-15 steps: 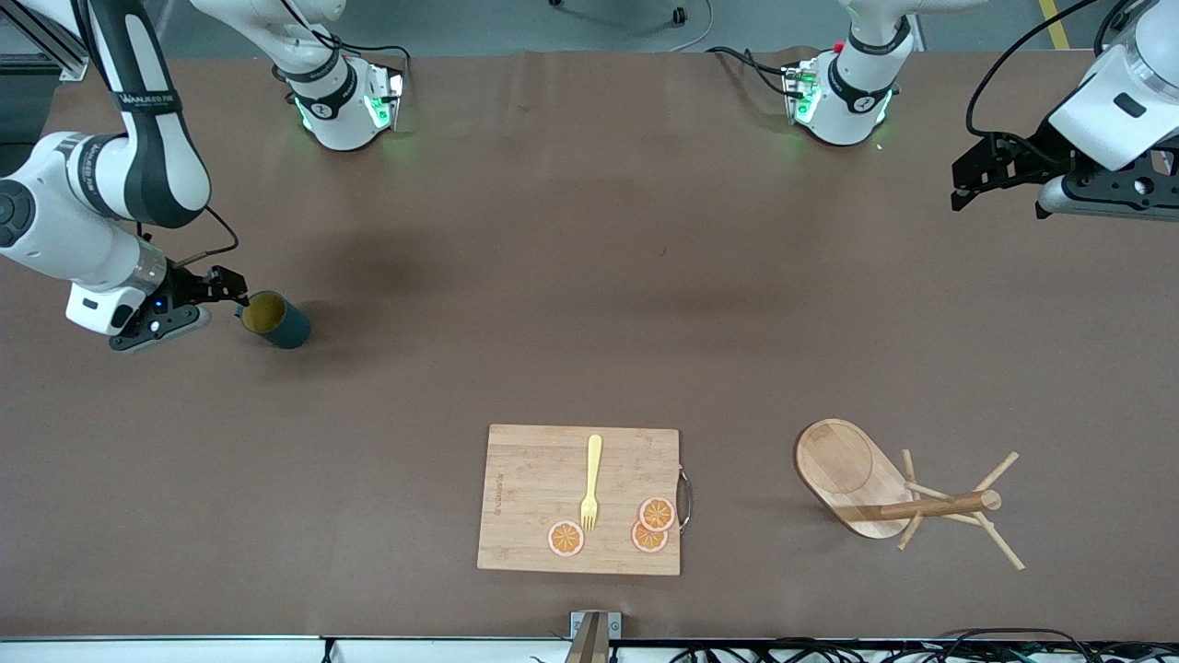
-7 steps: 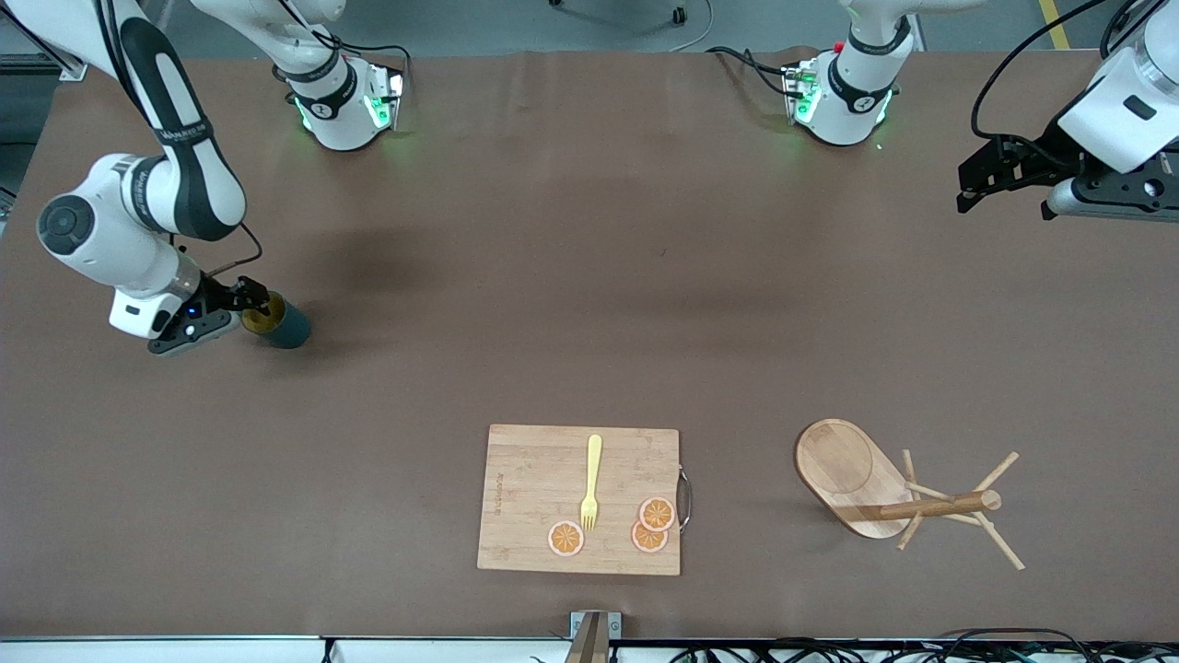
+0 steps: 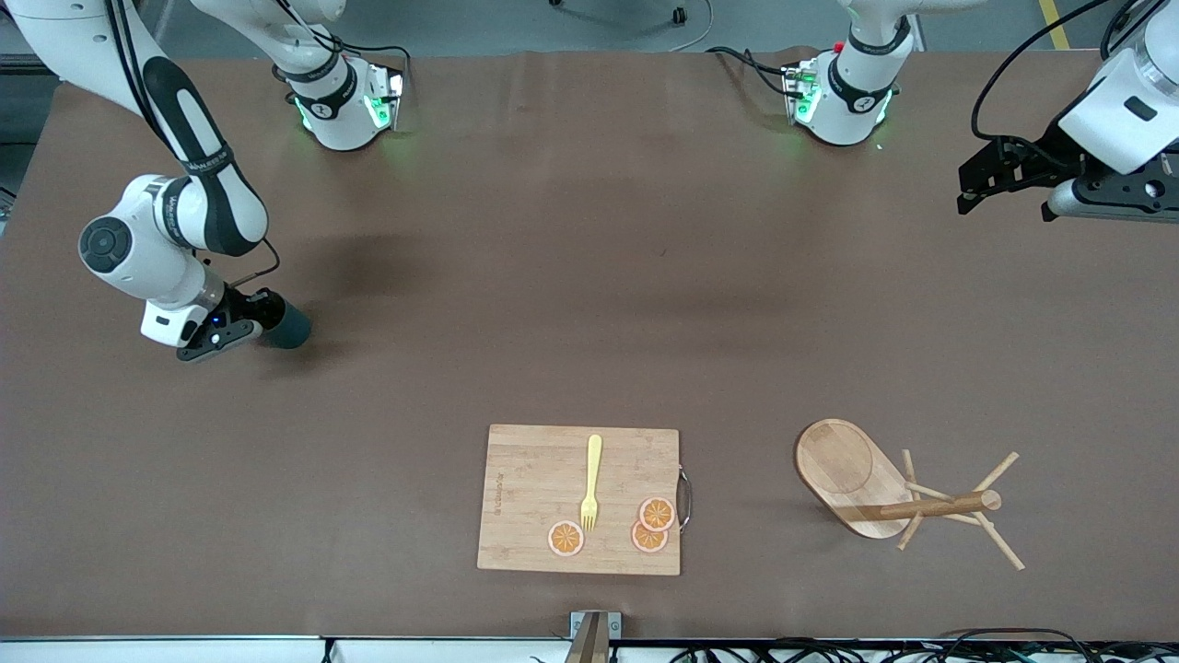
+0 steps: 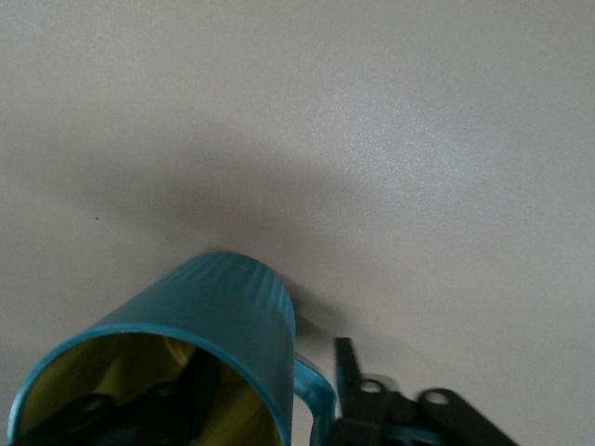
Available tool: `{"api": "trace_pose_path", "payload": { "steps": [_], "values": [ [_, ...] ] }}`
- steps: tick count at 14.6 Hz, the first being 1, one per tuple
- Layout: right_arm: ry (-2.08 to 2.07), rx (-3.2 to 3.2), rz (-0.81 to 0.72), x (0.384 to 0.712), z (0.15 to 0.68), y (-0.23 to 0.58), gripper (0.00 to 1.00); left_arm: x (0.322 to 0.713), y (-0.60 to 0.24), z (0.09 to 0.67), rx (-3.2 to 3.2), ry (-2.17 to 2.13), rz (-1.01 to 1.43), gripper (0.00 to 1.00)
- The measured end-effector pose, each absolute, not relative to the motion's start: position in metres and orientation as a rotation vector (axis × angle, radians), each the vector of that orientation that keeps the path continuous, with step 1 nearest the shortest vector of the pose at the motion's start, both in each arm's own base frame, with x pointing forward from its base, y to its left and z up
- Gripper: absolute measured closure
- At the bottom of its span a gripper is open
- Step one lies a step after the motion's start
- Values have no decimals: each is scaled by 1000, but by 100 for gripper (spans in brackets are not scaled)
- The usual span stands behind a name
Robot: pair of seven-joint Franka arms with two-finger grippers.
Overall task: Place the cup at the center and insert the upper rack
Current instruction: 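Close the right gripper on the teal mug's rim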
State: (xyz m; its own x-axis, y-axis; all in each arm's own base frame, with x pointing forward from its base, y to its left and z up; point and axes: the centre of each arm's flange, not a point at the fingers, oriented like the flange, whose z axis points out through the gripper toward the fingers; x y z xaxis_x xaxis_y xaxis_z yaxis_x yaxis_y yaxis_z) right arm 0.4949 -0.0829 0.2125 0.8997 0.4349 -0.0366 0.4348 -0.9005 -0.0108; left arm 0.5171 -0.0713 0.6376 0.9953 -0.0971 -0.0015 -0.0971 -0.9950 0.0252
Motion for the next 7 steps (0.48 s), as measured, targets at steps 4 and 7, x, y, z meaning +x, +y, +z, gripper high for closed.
{"api": "trace_pose_path", "payload": {
  "steps": [4, 7],
  "values": [
    [-684, -3049, 69, 496, 222, -81, 90, 522, -71, 635, 3111, -150, 12, 0],
    [-584, -2998, 65, 499, 253, -65, 96, 523, -71, 634, 3111, -148, 13, 0]
  ]
}}
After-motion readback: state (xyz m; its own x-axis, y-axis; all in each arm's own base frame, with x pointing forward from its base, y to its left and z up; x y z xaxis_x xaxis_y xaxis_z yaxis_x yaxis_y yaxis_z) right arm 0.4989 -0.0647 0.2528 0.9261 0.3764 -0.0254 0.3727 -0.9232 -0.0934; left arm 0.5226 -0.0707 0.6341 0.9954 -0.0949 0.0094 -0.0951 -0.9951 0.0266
